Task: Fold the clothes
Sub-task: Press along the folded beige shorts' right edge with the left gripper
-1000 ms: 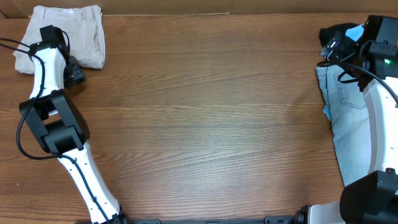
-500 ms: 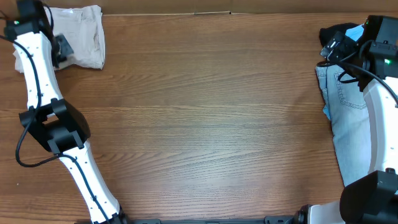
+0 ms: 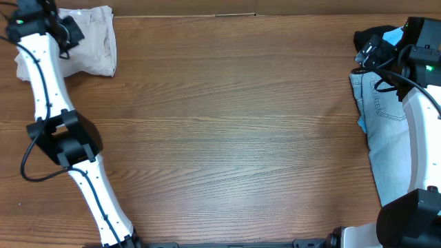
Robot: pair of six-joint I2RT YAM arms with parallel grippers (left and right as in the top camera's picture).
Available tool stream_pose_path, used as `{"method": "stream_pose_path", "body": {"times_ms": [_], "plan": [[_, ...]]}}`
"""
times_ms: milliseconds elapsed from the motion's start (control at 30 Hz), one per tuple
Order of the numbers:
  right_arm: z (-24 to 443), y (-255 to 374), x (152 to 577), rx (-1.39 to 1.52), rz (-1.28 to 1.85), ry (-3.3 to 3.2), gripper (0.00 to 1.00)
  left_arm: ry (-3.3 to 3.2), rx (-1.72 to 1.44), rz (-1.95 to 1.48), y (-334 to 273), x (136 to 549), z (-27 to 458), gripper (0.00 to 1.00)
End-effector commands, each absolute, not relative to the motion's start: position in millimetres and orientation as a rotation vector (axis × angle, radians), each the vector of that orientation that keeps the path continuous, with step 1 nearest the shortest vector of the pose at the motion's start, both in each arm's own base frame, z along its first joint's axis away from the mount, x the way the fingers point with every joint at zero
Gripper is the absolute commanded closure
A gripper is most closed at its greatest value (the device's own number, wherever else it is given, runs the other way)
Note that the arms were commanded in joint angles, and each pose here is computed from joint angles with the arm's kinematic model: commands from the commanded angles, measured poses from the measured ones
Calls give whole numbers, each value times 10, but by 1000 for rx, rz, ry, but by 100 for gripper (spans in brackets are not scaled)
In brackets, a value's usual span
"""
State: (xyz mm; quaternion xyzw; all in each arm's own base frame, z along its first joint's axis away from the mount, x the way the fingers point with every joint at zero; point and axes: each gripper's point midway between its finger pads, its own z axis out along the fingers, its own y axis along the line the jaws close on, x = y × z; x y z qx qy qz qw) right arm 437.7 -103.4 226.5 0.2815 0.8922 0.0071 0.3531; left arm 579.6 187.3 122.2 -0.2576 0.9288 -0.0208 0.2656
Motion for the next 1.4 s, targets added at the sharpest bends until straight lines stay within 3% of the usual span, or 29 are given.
{"method": "stream_pose_path", "body": {"times_ms": [0,167,300,800,967,1367], "plan": [[2338,-1062,4411,726,8,2286,0,2670,-708,-29,1814,5688,478,96],[2340,-1062,4412,726,8,2285,0,2778,-766,124,1949,5455,90,96],[2338,-1062,4411,726,8,2286,0,2792,-774,172,1990,5394,106,96],[2339,-1062,4412,726,8,2286,0,2451,-710,182,2100,5705,1548,96],[2340,-1062,4412,726,8,2286,0,2474,-750,240,2248,5641,1389,96],[2340,-1062,4412,726,8,2286,0,2594,-899,289,2743,5380,490,91]]}}
